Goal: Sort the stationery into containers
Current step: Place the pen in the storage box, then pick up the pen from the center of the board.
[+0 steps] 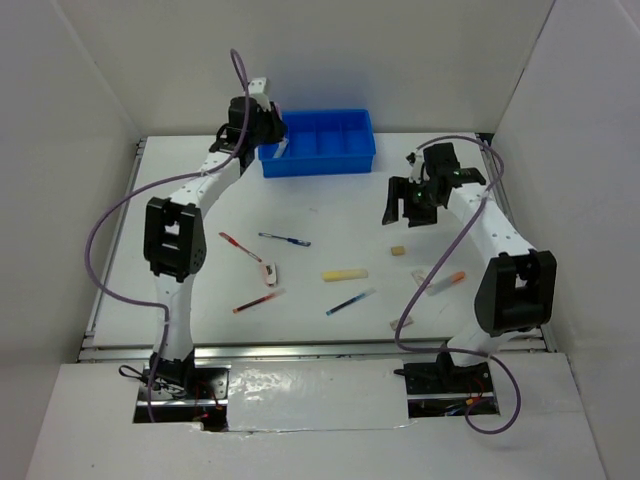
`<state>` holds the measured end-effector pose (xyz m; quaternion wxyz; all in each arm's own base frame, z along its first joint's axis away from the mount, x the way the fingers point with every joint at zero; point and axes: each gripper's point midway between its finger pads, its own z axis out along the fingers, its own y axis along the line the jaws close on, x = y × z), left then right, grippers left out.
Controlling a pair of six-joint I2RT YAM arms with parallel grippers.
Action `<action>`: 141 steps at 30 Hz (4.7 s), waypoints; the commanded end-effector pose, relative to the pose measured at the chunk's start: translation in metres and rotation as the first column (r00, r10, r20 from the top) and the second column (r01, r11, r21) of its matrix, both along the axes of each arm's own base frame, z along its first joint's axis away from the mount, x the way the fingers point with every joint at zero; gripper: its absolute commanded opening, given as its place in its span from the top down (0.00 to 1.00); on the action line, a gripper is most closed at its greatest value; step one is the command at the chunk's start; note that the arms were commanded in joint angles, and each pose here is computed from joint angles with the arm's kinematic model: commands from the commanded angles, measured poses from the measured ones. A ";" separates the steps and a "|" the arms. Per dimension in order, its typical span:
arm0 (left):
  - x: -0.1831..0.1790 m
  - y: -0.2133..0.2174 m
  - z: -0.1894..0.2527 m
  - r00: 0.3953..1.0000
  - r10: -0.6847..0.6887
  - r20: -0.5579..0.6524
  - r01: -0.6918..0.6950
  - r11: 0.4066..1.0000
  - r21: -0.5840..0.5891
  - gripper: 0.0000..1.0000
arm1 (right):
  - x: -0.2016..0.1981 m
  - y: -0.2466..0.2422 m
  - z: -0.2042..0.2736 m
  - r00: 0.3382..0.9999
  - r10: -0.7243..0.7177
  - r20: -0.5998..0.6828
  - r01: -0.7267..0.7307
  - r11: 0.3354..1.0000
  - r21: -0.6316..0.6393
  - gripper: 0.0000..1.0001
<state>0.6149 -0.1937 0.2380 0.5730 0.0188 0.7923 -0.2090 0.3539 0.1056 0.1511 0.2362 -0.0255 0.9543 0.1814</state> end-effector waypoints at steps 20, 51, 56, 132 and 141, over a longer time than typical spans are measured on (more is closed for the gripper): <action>0.087 0.029 -0.099 0.988 0.136 0.073 -0.147 0.973 0.176 0.37 | -0.028 -0.094 0.009 0.996 -0.081 0.022 0.084 0.976 -0.202 0.18; -0.149 -0.048 0.021 0.684 -0.725 0.080 0.716 0.689 0.117 0.17 | -0.081 -0.157 -0.053 0.670 0.725 -0.162 -0.647 0.462 -0.606 0.33; -0.178 -0.055 -0.005 0.593 -0.805 -0.009 0.803 0.591 0.075 0.19 | -0.082 -0.148 -0.069 0.577 0.789 -0.213 -0.746 0.403 -0.530 0.27; -0.376 -0.021 0.001 0.216 -0.942 0.258 0.210 0.303 0.930 0.30 | -0.183 0.167 0.069 0.439 0.893 0.102 -0.759 0.307 0.574 1.00; -0.426 -0.074 0.010 -0.040 -0.962 0.271 -0.120 0.274 0.954 0.32 | -0.195 0.178 0.074 0.442 0.890 0.110 -0.690 0.259 0.676 1.00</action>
